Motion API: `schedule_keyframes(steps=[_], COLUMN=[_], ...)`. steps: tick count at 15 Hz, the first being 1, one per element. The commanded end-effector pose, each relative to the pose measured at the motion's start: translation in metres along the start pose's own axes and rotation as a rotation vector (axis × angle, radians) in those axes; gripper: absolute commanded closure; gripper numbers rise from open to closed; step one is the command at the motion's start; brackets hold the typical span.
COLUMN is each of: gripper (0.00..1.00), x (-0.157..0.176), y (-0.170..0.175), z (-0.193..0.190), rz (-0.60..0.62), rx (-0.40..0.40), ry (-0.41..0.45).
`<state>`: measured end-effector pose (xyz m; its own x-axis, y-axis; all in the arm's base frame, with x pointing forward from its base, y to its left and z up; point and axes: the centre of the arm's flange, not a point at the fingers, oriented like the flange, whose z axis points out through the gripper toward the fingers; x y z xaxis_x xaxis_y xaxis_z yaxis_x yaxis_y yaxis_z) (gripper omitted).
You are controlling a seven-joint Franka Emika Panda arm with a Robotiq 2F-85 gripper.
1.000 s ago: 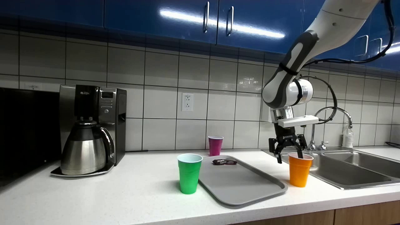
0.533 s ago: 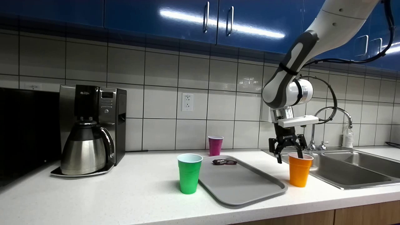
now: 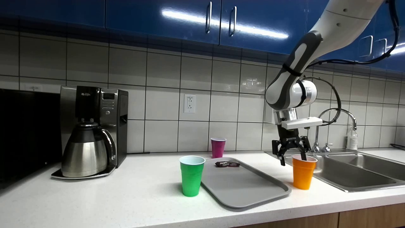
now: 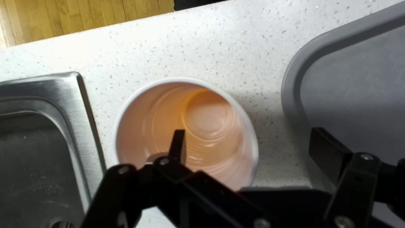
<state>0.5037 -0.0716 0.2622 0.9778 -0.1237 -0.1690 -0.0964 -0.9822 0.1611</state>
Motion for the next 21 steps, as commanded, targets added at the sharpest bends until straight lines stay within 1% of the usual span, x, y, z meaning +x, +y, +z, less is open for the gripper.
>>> schedule_keyframes(steps=[1,4,7,8,9,17,18,20,21], gripper=[0.00,0.00,0.00,0.22,0.26,0.89,0.90,1.00,1.00], x=[-0.0065,-0.0098,-0.0104,-0.0107,-0.0110,-0.0109,-0.0109,-0.0108,-0.0107], y=[-0.0027,-0.0035,-0.0025,-0.0021,-0.0020,-0.0021,-0.0019,-0.0013,-0.0004], z=[-0.0010,-0.0014,0.0006,0.0010,0.0013,0.0030,0.0032,0.0039,0.0035], rz=[-0.045,-0.073,-0.093,-0.100,-0.106,-0.140,-0.144,-0.149,-0.151], rx=[0.011,0.026,0.032,0.034,0.034,0.044,0.043,0.039,0.034], ry=[0.023,0.053,0.067,0.071,0.073,0.081,0.081,0.085,0.090])
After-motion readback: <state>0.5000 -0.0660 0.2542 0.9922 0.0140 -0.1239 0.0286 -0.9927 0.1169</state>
